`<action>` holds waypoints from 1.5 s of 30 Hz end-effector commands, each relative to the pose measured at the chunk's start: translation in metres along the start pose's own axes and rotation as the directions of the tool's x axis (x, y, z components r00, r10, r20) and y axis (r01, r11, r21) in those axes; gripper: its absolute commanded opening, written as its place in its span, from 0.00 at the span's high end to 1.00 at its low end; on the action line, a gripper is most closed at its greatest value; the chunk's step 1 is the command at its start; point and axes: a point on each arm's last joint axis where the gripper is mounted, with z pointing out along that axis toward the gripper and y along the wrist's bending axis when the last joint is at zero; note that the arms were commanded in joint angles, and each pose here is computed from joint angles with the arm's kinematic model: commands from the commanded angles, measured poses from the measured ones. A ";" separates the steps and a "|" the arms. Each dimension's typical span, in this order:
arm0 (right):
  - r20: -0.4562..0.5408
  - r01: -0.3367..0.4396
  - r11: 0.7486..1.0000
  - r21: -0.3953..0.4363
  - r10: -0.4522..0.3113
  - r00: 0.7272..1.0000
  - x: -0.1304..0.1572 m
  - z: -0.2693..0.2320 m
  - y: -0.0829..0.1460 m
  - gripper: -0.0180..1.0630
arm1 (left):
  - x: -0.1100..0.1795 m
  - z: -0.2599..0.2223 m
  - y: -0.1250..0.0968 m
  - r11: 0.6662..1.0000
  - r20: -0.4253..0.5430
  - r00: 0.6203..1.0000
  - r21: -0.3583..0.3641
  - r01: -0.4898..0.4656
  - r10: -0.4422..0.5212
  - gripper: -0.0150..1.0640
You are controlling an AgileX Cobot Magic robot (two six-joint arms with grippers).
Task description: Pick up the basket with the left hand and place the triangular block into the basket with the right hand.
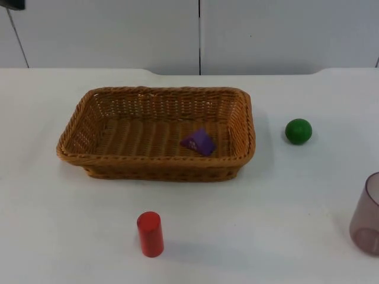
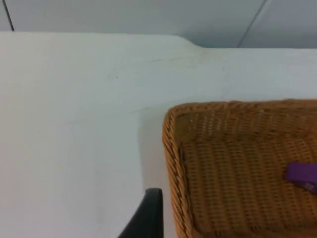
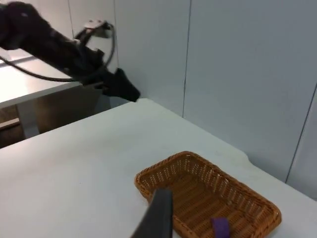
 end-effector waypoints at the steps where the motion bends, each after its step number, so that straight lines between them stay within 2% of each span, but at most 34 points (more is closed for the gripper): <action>1: -0.004 0.006 1.000 0.007 -0.006 1.000 0.003 0.001 0.000 0.26 | 0.007 -0.021 -0.009 1.000 0.023 0.999 0.008 -0.031 0.030 0.15; 4: -0.047 0.001 1.000 0.004 -0.001 0.999 0.014 0.008 0.001 0.26 | 0.028 -0.060 -0.022 0.996 0.081 0.992 0.001 -0.092 0.092 0.15; 8: -0.081 0.000 1.000 0.001 0.000 0.997 0.023 0.013 0.002 0.26 | 0.047 -0.091 -0.035 0.988 0.106 0.983 0.017 -0.155 0.152 0.15; 13: -0.124 -0.014 1.000 -0.009 0.013 0.992 0.035 0.019 0.003 0.26 | 0.064 -0.127 -0.049 0.986 0.180 0.971 0.032 -0.166 0.158 0.15; 19: -0.135 -0.040 0.999 -0.026 0.036 0.990 0.043 0.019 0.006 0.26 | 0.092 -0.169 -0.058 0.983 0.260 0.949 -0.033 -0.179 0.181 0.15; 22: -0.100 -0.040 0.999 -0.025 0.037 0.994 0.054 0.005 0.006 0.26 | 0.110 -0.193 -0.063 0.975 0.320 0.921 -0.081 -0.207 0.222 0.15; 26: -0.074 -0.041 0.999 -0.024 0.039 0.996 0.064 -0.010 0.006 0.26 | 0.119 -0.203 -0.065 0.978 0.349 0.913 -0.088 -0.190 0.209 0.15; 33: -0.071 -0.042 0.999 -0.021 0.041 0.997 0.093 -0.040 0.007 0.26 | 0.134 -0.211 -0.066 0.976 0.316 0.923 -0.075 -0.205 0.218 0.15; 37: -0.075 -0.055 0.998 -0.020 0.053 0.996 0.105 -0.053 0.007 0.26 | 0.145 -0.212 -0.063 0.976 0.305 0.928 -0.110 -0.190 0.215 0.15; 41: -0.088 -0.056 0.998 -0.019 0.054 0.995 0.114 -0.065 0.007 0.26 | 0.175 -0.212 -0.055 0.981 0.353 0.921 -0.159 -0.115 0.165 0.15; 42: -0.088 -0.056 0.998 -0.019 0.054 0.995 0.114 -0.065 0.007 0.26 | 0.175 -0.212 -0.055 0.981 0.353 0.921 -0.159 -0.115 0.165 0.15; 45: -0.105 -0.073 0.997 -0.017 0.071 0.992 0.119 -0.071 0.007 0.26 | 0.184 -0.204 -0.051 0.981 0.268 0.954 -0.168 -0.093 0.137 0.15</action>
